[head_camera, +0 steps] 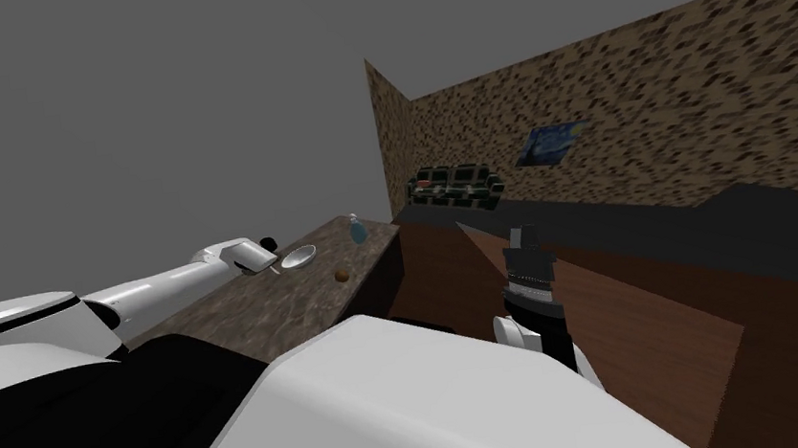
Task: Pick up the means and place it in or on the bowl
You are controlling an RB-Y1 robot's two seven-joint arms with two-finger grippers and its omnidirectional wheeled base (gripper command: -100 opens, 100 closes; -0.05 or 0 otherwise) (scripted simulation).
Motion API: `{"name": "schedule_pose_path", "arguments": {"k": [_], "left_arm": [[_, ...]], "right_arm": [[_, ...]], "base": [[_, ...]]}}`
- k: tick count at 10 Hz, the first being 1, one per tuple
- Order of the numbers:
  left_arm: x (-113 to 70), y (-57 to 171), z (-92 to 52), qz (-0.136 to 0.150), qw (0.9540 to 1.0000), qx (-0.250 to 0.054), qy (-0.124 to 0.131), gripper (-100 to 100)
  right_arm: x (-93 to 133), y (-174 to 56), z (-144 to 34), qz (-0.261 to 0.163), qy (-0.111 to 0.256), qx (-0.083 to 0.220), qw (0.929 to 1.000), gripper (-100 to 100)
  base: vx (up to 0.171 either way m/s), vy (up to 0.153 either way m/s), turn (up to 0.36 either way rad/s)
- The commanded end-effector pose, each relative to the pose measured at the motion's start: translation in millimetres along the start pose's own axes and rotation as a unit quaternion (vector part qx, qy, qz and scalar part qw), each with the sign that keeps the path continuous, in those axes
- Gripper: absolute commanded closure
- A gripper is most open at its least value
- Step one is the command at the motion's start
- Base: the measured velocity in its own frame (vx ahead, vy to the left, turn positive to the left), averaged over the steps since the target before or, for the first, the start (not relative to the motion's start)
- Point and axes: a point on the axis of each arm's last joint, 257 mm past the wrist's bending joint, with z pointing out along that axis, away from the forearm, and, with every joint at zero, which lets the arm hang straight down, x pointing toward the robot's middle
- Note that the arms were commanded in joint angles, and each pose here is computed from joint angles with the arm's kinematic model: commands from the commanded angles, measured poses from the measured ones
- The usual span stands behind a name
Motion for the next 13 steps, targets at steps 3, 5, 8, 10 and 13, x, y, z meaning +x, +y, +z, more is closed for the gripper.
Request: {"name": "schedule_pose_path", "arguments": {"k": [3, 5, 8, 10, 13], "left_arm": [[9.4, 17.1, 4.3, -0.038, 0.9989, -0.016, 0.023, 100], [15.4, 25.6, 6.2, -0.057, 0.9975, -0.024, 0.035, 100], [23.8, 40.1, 8.1, -0.09, 0.9937, -0.039, 0.053, 100], [21.7, 36.2, 7.2, -0.085, 0.9945, -0.036, 0.05, -100], [21.6, 36.0, 7.1, -0.085, 0.9945, -0.035, 0.049, -100]], "right_arm": [[0.0, 0.0, 0.0, 0.0, 0.0, 0.0, 1.0, 0], [0.0, 0.0, 0.0, 0.0, 0.0, 0.0, 1.0, 0], [0.0, 0.0, 0.0, 0.0, 0.0, 0.0, 1.0, 0], [0.0, 0.0, 0.0, 0.0, 0.0, 0.0, 1.0, 0], [0.0, 0.0, 0.0, 0.0, 0.0, 0.0, 1.0, 0]], "base": [[0.062, 0.078, -0.163], [0.054, 0.061, -0.145], [0.057, 0.08, -0.197], [0.011, 0.022, -0.023], [0.0, 0.0, 0.0]]}}
